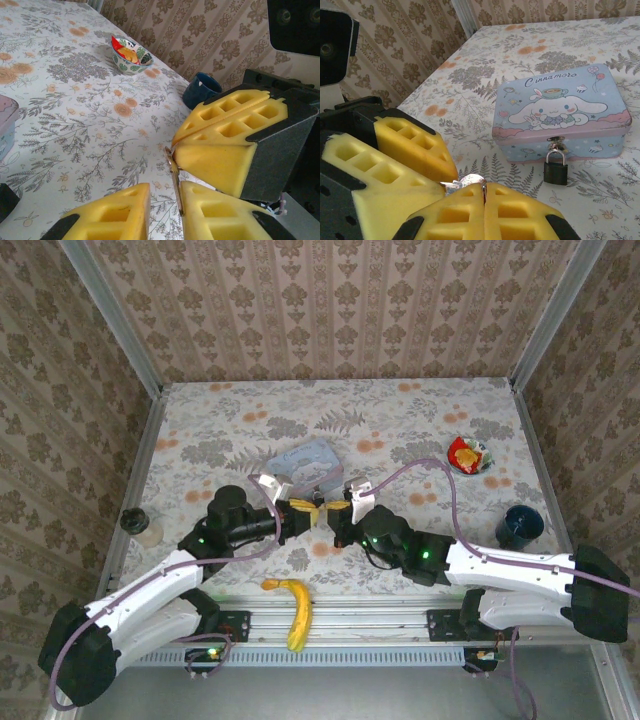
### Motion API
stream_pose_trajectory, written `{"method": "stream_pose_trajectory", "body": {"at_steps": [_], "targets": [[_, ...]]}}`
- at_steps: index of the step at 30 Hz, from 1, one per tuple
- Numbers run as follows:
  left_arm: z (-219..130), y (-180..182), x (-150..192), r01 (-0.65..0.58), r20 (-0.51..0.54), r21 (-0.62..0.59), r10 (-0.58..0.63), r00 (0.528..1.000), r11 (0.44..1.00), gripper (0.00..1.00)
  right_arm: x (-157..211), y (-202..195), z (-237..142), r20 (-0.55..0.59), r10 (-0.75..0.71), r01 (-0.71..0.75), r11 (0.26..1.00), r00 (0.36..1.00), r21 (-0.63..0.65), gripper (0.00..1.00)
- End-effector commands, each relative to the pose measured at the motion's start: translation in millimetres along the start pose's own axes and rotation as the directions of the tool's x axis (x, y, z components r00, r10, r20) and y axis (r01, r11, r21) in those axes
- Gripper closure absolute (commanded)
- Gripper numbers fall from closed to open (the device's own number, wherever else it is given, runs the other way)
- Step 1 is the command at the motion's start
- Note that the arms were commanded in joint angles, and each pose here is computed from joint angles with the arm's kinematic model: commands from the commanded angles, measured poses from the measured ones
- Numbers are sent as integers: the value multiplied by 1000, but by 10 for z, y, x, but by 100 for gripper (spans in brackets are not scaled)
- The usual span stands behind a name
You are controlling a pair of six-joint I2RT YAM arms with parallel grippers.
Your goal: Unlock the padlock with the key
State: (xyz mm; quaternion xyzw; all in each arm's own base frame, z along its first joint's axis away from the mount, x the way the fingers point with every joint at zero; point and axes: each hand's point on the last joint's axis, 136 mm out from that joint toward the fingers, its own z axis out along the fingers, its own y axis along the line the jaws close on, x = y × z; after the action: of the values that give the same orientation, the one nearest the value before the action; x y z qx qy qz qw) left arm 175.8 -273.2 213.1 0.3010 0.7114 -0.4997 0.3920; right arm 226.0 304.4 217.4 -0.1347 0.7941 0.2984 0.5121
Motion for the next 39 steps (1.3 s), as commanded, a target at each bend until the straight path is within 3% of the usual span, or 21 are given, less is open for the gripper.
{"method": "stream_pose_trajectory", "body": {"at_steps": [1,9,13,17,25,27,35,39], "targets": [[7,-81,-186,-44,50,16,43,998,999,81,-156,81,3,41,-6,6,1000,999,-1,100],[19,-56,-177,-41,43,4,41,998,999,100,-138,43,2,37,-6,6,1000,999,18,100],[2,-44,-151,-63,18,-13,63,998,998,100,-157,1,-38,45,-4,3,999,999,32,83],[-38,-76,-134,-115,-17,-17,115,993,993,100,-185,-76,-128,57,1,-3,999,998,49,61],[-102,-358,-150,-264,-55,114,271,961,958,100,-267,-326,-460,91,23,-29,997,996,70,51],[-97,-445,-160,-283,-48,167,294,954,944,100,-289,-344,-572,103,20,-25,999,994,43,50],[-14,-719,-116,-301,-87,377,357,930,876,100,-286,-36,-1065,124,-42,73,963,991,-261,44],[1,-814,-70,-337,-106,425,416,903,840,100,-268,25,-1191,106,-46,78,945,993,-319,43]]}}
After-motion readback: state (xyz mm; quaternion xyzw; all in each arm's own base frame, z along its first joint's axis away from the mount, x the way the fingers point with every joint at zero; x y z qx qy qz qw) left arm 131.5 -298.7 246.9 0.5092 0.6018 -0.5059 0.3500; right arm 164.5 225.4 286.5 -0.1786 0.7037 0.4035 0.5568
